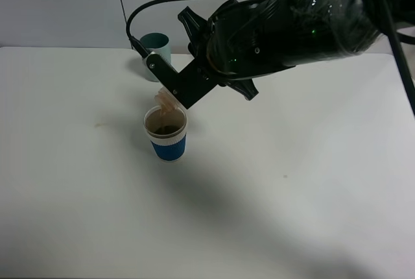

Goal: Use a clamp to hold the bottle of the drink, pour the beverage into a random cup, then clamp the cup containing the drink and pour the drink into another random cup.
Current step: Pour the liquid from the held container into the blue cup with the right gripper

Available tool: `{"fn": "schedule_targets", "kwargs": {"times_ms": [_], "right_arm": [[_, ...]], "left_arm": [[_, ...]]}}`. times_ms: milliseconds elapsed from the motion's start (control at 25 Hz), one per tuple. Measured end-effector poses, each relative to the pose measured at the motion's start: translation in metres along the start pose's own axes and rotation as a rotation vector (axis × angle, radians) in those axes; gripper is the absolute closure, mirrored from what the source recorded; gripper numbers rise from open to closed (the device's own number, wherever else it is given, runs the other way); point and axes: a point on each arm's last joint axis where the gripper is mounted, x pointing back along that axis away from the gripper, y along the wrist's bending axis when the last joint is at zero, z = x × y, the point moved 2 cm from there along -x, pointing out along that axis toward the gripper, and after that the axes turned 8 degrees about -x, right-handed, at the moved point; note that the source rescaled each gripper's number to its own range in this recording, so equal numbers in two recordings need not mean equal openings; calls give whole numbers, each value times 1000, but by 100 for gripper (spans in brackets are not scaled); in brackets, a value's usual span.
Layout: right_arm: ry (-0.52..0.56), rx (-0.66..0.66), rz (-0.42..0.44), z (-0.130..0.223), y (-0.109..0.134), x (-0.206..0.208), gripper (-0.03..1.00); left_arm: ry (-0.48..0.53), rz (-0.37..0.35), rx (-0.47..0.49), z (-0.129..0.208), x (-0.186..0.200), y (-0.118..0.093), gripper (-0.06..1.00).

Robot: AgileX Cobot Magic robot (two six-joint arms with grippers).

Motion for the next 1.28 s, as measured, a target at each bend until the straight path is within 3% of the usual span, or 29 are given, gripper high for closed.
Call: {"fn": "schedule_targets", "kwargs": {"times_ms": [680,1280], "right_arm": [[-7,110,64,-13,-7,7,95],[34,137,53,-9,-6,8,95]], "left_arm": [[0,0,0,0,0,0,-6],[0,0,0,0,0,0,-6]]}}
